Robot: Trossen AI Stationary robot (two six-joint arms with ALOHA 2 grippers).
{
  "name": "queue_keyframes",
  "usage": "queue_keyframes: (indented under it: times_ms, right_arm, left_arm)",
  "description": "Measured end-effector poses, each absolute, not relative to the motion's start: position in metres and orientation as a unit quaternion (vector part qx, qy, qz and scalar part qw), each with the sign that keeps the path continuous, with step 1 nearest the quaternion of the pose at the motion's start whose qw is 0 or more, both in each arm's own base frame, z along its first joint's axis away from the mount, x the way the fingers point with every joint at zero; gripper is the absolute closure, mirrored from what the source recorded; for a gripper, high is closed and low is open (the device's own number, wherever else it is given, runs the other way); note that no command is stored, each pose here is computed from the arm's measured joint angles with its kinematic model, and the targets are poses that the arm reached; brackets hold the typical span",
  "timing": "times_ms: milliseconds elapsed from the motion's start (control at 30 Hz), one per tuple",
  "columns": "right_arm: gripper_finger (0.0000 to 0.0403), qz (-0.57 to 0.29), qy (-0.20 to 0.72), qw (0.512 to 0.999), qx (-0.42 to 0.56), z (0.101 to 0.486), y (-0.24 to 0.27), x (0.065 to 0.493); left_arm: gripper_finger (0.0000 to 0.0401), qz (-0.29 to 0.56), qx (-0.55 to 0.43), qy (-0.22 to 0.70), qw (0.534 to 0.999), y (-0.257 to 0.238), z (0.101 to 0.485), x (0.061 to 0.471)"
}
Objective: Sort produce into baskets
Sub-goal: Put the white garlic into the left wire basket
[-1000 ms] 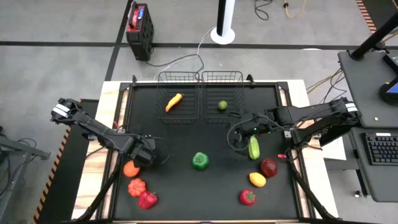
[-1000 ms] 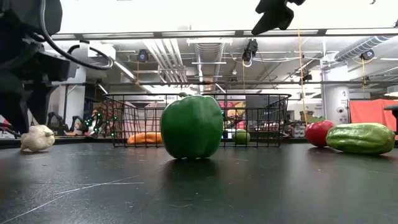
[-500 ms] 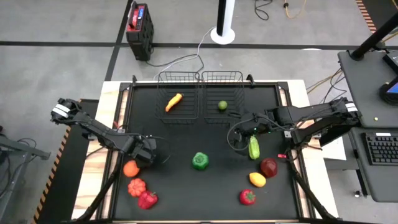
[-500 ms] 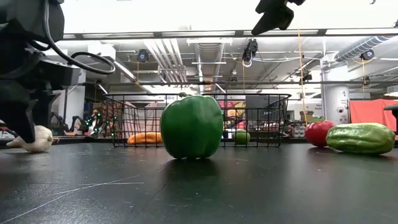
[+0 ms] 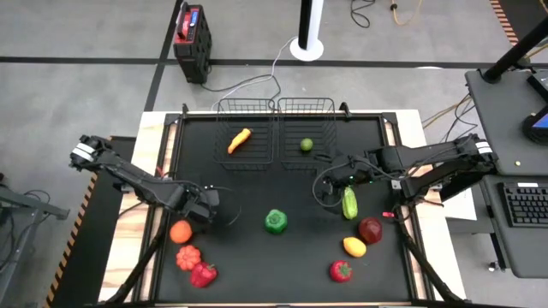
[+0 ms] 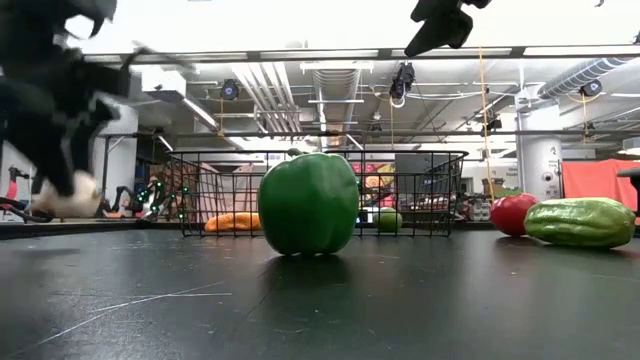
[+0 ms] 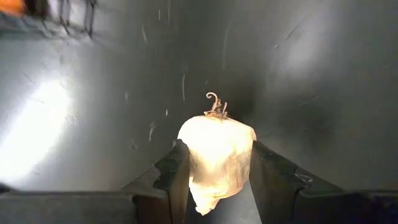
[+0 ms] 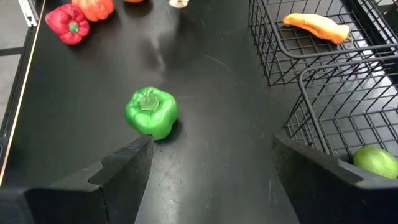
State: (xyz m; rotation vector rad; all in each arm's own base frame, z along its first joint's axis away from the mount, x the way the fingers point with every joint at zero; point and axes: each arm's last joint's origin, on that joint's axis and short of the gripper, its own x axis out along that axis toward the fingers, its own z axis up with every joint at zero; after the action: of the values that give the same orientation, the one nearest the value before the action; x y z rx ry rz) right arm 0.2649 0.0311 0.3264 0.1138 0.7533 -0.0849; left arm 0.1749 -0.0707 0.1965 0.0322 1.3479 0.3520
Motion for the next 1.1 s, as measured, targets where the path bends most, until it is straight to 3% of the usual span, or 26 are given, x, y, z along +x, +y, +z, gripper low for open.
queue_keyframes:
  times_ms: [233,533,833,1100]
  right_arm:
    - [0.0093,-0.042,0.368,0.927,0.056,0.326,0.031,0.265]
    - [0.009,-0.041,0.368,0.927,0.056,0.326,0.031,0.265]
    - [0.0092,-0.041,0.368,0.927,0.055,0.326,0.031,0.265]
    - [0.009,-0.041,0.368,0.927,0.055,0.326,0.031,0.265]
  left_arm:
    - [0.0282,0.15,0.018,0.592,0.791,-0.077,0.264,0.189]
    - [0.0282,0.221,0.133,0.431,0.865,-0.07,0.335,0.207]
    - [0.0282,0.269,0.166,0.38,0.869,-0.022,0.35,0.238]
    - [0.0282,0.244,0.077,0.381,0.889,0.059,0.336,0.249]
